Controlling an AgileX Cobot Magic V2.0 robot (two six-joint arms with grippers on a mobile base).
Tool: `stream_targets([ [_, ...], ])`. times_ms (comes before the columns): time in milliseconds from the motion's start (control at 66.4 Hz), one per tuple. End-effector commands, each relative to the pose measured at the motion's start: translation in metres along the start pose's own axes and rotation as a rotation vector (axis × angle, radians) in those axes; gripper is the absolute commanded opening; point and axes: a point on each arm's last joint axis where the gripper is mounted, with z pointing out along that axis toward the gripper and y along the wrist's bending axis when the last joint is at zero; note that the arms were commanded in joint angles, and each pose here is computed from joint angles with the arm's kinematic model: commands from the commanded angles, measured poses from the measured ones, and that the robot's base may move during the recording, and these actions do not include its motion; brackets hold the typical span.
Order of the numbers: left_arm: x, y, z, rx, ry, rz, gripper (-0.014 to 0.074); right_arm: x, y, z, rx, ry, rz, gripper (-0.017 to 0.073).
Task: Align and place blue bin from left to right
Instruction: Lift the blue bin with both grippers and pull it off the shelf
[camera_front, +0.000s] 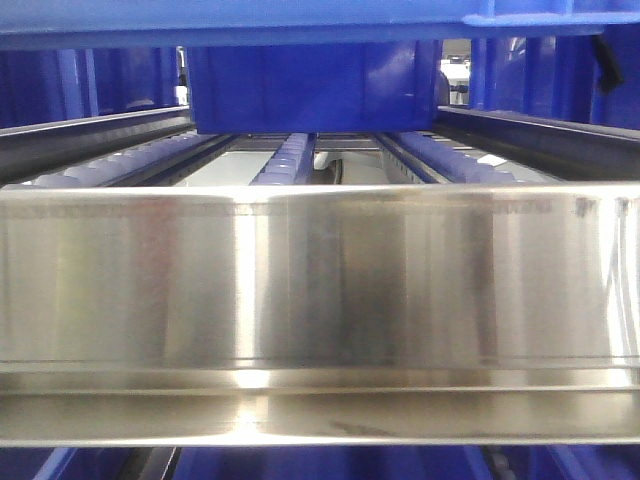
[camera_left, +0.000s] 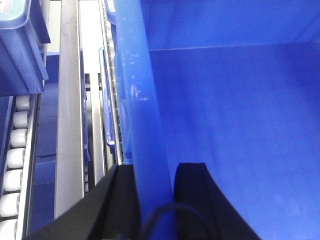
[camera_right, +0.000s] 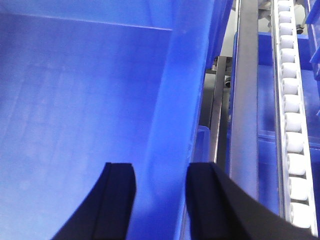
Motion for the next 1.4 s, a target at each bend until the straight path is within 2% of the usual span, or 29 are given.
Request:
stream_targets([
  [0, -0.0049, -0.0044, -0.0205, 0.037, -0.077, 0.009, -0.0111, -0.0088, -0.0042, -0.0155, 0.027, -0.108, 0.006, -0.0069],
  [392, -0.0051, -0.0031, -0.0205, 0.022, -0.079, 0.014, -0.0111, -0.0131, -0.0032, -0.016, 0.016, -0.155, 0.005, -0.0069],
  [1386, -0.0051, -0.0031, -0.0205, 0.022, -0.079, 0.014, -0.0111, -0.0131, -0.0032, -0.016, 0.016, -0.155, 0.005, -0.0069],
])
